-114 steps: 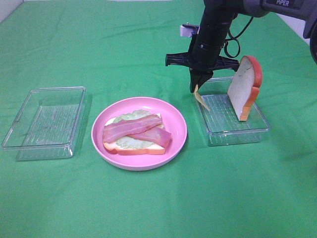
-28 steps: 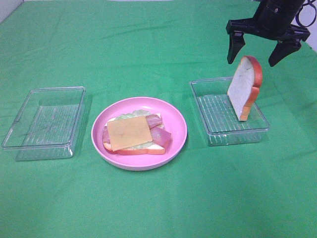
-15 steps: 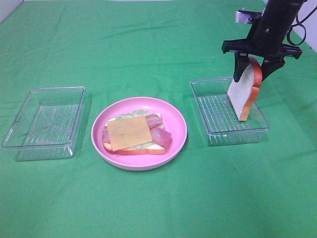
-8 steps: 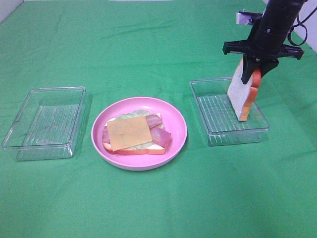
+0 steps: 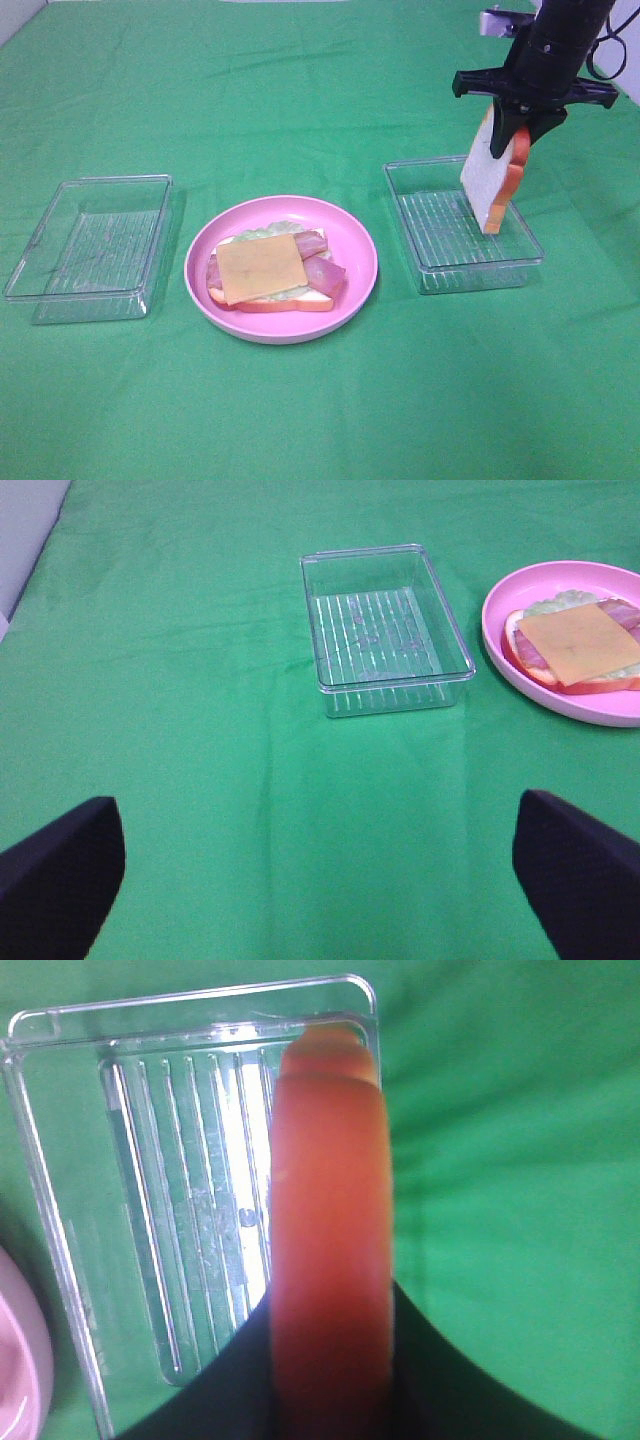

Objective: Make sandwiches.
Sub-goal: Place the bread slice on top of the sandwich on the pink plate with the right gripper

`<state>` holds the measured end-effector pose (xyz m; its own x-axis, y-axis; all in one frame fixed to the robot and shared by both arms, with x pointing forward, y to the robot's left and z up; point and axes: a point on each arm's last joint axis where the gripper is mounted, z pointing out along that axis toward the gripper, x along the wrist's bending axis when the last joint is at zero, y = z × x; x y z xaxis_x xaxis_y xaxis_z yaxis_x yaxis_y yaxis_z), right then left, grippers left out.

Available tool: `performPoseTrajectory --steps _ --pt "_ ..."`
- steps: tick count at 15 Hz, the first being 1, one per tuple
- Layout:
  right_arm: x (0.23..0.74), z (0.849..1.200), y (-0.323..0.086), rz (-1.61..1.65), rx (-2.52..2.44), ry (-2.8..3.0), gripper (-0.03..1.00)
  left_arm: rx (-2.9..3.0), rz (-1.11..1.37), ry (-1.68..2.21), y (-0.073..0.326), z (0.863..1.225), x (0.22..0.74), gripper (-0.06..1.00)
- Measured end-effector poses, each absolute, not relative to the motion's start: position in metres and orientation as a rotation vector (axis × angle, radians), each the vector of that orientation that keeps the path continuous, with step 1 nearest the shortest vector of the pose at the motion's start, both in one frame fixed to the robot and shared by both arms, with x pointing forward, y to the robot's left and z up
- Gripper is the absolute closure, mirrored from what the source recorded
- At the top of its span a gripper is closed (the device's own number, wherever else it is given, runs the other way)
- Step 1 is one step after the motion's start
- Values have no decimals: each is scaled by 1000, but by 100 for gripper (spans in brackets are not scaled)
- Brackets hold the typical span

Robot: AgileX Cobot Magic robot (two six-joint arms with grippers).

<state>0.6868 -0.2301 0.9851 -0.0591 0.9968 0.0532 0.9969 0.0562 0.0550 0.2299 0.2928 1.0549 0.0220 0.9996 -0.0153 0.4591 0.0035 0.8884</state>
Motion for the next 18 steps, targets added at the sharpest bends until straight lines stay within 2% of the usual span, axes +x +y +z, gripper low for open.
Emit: performPoseTrajectory --steps 2,4,6,9,11,14,18 --pt "689 1003 -230 -180 -2170 -2300 74 1555 918 1535 293 1055 230 -5" --pt "683 1042 -227 -349 -2186 -2308 74 1555 918 1535 293 1055 230 -5" --pt "677 1061 -225 -431 -2184 -2306 74 1555 918 1535 293 1055 230 -5" --pt "656 1101 -221 -609 -2147 -2288 74 1555 918 1535 293 1055 230 -5" --pt "634 1113 -215 -691 -2042 -2249 74 1555 918 1535 293 1055 230 -5" --pt "586 1098 -196 -855 -1737 -2082 74 1555 918 1535 293 1055 230 -5" --pt "564 1063 -180 -989 -1620 -1848 74 1555 918 1535 293 1055 230 -5"
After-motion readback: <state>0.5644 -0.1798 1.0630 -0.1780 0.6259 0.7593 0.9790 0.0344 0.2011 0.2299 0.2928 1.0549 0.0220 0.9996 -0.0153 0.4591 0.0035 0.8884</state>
